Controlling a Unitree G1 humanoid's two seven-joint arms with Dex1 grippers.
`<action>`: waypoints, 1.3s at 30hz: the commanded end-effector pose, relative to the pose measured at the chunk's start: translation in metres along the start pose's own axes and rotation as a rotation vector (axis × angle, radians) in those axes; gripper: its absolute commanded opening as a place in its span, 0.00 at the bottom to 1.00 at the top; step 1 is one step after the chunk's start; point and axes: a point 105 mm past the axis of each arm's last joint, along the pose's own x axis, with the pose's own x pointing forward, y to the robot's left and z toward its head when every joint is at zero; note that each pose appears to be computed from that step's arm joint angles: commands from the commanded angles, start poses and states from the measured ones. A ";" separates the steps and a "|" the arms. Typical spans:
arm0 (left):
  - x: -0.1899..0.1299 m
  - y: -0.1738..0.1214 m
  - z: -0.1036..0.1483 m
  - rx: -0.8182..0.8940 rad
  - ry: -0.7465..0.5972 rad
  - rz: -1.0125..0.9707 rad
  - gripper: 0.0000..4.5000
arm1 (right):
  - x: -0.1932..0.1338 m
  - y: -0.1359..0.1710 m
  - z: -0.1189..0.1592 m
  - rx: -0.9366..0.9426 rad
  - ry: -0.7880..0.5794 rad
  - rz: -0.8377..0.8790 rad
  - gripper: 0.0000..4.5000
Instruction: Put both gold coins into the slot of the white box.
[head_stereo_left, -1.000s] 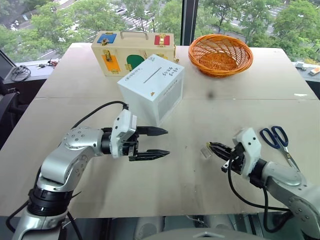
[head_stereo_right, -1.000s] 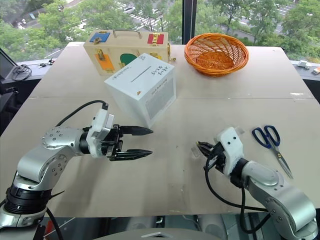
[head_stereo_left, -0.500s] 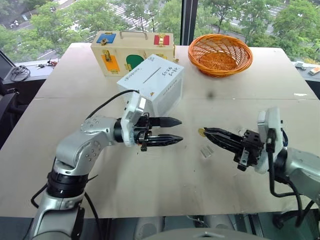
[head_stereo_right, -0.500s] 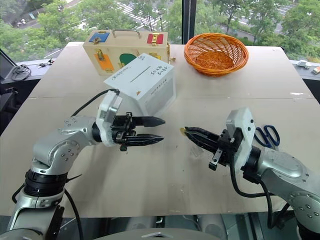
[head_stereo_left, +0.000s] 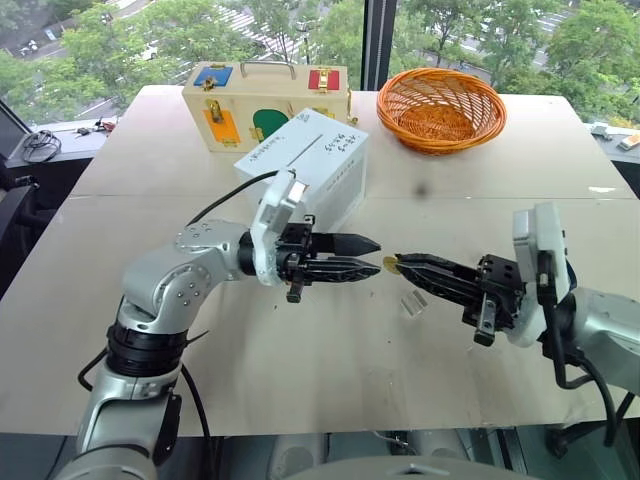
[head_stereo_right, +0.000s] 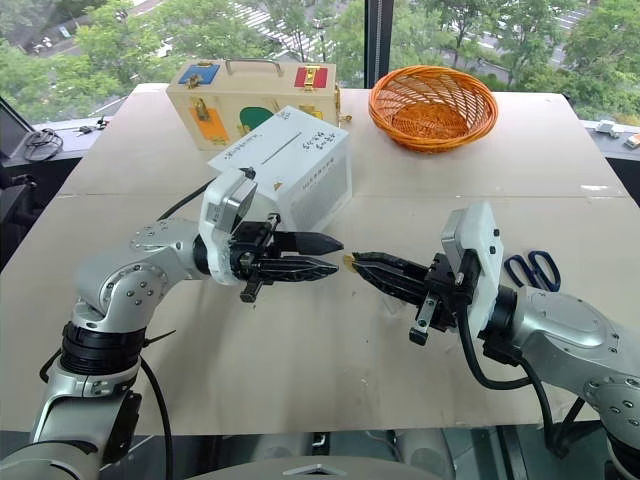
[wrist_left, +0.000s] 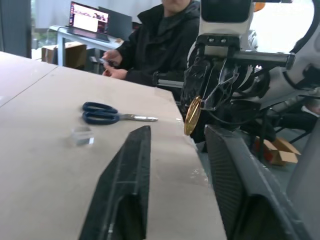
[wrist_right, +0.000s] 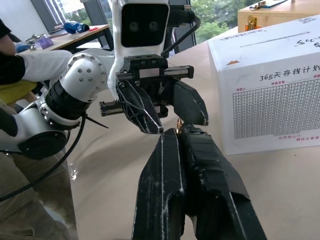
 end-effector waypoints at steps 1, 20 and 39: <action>0.009 -0.008 0.010 0.036 -0.003 -0.058 0.38 | 0.002 0.007 0.008 -0.021 -0.027 0.035 0.00; 0.019 -0.015 0.014 -0.001 -0.008 -0.122 0.01 | 0.005 0.010 0.007 -0.019 -0.029 0.064 0.00; -0.020 0.010 0.052 0.004 -0.111 0.153 0.00 | -0.040 -0.001 0.016 -0.173 0.015 -0.009 0.99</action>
